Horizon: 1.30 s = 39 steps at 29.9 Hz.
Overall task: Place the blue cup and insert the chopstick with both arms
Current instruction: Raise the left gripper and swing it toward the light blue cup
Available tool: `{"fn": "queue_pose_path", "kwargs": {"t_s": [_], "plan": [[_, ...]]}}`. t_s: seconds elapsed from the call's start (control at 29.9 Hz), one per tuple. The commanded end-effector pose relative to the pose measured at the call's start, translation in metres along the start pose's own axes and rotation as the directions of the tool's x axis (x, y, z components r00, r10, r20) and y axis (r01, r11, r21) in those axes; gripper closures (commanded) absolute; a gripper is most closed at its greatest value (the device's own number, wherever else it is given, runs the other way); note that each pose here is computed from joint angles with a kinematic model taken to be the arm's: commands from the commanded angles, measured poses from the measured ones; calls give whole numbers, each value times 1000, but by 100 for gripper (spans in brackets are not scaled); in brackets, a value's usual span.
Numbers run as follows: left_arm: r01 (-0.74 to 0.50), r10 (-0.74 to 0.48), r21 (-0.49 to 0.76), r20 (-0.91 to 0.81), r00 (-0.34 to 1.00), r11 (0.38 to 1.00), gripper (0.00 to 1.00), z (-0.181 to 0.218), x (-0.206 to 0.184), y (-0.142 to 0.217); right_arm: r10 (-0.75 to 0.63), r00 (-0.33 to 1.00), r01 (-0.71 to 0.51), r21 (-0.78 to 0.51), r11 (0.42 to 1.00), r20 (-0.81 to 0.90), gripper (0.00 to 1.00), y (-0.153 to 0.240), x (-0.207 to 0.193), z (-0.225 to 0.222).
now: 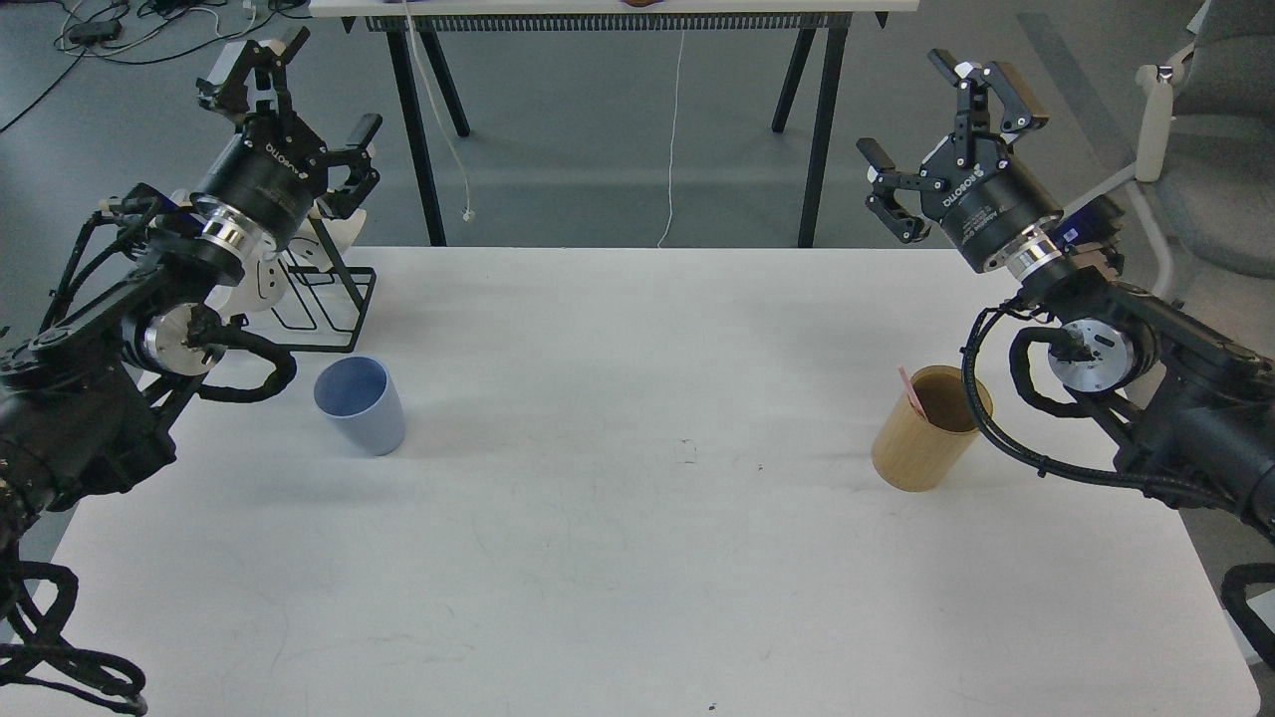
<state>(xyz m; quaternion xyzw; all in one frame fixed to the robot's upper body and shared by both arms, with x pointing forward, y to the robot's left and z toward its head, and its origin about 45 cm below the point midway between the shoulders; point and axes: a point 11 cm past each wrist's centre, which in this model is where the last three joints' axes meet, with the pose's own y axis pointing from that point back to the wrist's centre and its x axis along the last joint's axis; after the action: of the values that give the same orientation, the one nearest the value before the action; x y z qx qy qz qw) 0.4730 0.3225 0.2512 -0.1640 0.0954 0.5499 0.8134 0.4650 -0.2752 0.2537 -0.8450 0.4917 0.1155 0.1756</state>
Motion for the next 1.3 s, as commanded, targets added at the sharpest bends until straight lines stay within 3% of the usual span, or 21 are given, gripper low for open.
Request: {"fn": "queue_pose_path", "kwargs": {"t_s": [0.0,0.37,0.6,0.7,0.8,0.9,1.0,1.1,1.27], "plan": [[-2,2,7,-1,1000,1000,0,-3,1,3,2,1000,-2,-1,1000,-1,1,0,1,0],[-87,87,5,80,993,996,0,22,43,27,-3,1000,3,2,1000,3,1,-1,-1,0],[-71,72,-10,103,992,997,0,37,43,26,-4,1000,4,4,1000,4,1,0,-1,-1],[-7,4,16,207,978,1000,0,62,39,30,19,1000,-18,10,1000,-16,1,7,10,-10],[126,-167,120,438,883,985,0,96,18,31,45,998,-45,20,999,-43,1,15,23,-24],[224,-358,283,639,681,933,0,116,-8,41,63,996,-62,23,998,-62,1,22,32,-32],[195,-502,468,732,461,862,0,114,-9,60,76,994,-74,22,997,-72,1,26,37,-35],[130,-630,623,716,301,771,0,91,-2,71,88,994,-88,10,996,-69,1,33,42,-29],[-9,-821,827,559,116,562,0,38,22,107,107,993,-108,0,994,-58,1,42,47,-21]]}}
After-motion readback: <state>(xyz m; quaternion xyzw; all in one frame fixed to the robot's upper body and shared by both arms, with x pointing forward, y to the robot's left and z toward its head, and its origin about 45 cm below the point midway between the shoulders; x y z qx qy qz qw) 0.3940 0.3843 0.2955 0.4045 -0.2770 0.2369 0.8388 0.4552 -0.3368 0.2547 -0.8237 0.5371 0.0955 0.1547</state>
